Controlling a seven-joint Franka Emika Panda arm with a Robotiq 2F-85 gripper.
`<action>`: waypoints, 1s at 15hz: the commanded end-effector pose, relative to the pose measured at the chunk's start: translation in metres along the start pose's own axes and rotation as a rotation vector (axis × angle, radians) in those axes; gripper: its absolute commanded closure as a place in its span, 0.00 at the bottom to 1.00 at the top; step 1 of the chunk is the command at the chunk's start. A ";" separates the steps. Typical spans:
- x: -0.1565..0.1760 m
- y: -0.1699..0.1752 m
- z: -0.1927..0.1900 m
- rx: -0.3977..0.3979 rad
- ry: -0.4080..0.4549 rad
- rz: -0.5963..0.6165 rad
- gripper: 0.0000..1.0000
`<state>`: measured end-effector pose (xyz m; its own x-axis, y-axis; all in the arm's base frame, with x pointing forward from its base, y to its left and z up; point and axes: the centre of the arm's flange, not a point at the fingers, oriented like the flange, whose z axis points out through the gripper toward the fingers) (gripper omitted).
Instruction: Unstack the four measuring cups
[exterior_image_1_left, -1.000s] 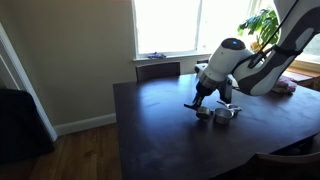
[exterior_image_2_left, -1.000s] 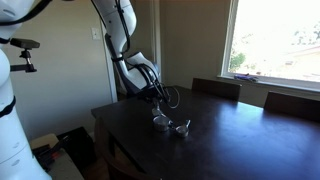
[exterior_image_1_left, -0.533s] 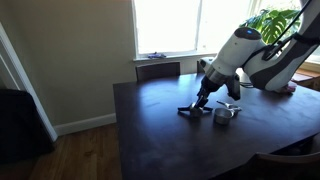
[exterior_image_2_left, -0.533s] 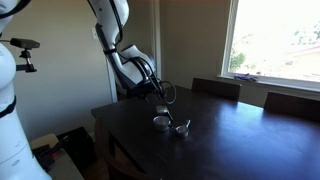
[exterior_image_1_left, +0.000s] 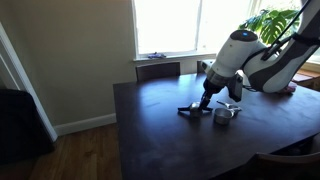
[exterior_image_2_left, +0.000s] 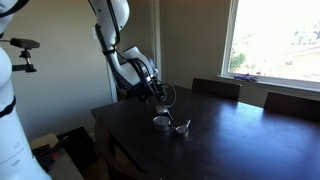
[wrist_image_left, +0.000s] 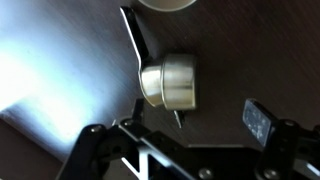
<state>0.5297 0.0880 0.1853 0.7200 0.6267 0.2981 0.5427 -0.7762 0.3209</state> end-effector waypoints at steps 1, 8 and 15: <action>0.013 0.026 0.005 0.026 -0.118 0.038 0.00; 0.028 0.065 0.008 0.094 -0.195 0.120 0.00; 0.025 0.055 0.019 0.089 -0.181 0.122 0.00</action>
<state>0.5857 0.0594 0.1939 0.8441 0.5112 0.1616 0.4769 -0.8536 0.2096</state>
